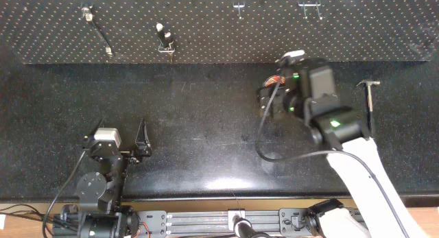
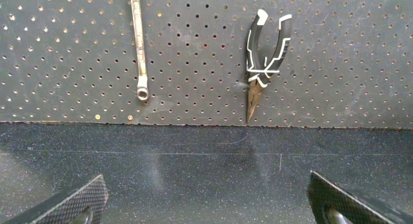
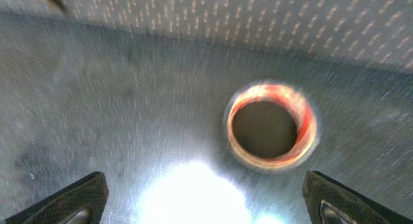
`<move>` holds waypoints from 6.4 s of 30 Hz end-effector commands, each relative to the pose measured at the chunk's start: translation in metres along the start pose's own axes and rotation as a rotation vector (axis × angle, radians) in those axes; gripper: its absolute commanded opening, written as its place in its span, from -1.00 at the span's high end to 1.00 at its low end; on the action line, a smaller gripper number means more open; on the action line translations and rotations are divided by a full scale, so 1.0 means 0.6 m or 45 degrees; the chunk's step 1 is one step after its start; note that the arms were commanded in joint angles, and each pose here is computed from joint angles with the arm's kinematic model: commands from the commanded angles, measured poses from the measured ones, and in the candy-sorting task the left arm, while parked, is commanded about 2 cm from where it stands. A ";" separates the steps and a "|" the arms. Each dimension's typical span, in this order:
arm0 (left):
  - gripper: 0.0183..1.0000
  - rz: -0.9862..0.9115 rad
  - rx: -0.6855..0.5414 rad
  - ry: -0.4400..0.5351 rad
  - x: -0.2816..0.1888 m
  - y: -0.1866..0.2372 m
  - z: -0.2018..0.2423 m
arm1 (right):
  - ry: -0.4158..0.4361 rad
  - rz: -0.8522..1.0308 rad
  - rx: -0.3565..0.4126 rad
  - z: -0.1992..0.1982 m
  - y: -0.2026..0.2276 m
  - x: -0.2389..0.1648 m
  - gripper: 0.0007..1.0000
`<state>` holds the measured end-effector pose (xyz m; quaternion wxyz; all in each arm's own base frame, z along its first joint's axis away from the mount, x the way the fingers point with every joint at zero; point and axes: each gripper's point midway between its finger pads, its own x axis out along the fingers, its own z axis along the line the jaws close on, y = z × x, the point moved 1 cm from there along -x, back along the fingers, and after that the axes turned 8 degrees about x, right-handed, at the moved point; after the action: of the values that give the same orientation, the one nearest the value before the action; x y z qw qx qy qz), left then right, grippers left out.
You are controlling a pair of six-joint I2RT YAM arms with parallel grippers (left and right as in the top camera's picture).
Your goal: Place Tools Onto Pegboard
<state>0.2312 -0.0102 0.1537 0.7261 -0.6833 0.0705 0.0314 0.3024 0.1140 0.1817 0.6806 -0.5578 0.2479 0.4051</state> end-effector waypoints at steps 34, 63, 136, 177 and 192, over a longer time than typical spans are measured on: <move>-0.99 -0.008 0.010 0.004 0.000 0.000 0.000 | 0.302 0.374 0.158 -0.048 0.062 0.200 -0.64; -0.99 -0.008 0.010 0.004 0.000 0.000 0.000 | 0.268 0.274 0.142 -0.037 0.031 0.178 0.84; -0.99 -0.007 0.010 0.004 0.000 0.000 0.000 | 0.084 -0.807 -0.458 0.208 -0.216 0.106 -0.64; -0.99 -0.008 0.010 0.004 0.000 0.000 0.000 | 0.646 -0.092 0.529 -0.320 -0.043 -0.313 -0.86; -0.99 -0.008 0.010 0.004 0.000 0.000 0.000 | 0.739 0.009 0.722 -0.397 0.001 -0.321 -0.87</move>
<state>0.2312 -0.0107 0.1538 0.7260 -0.6833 0.0717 0.0302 0.2228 -0.1661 0.2649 0.7085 -0.4270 0.5406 0.1533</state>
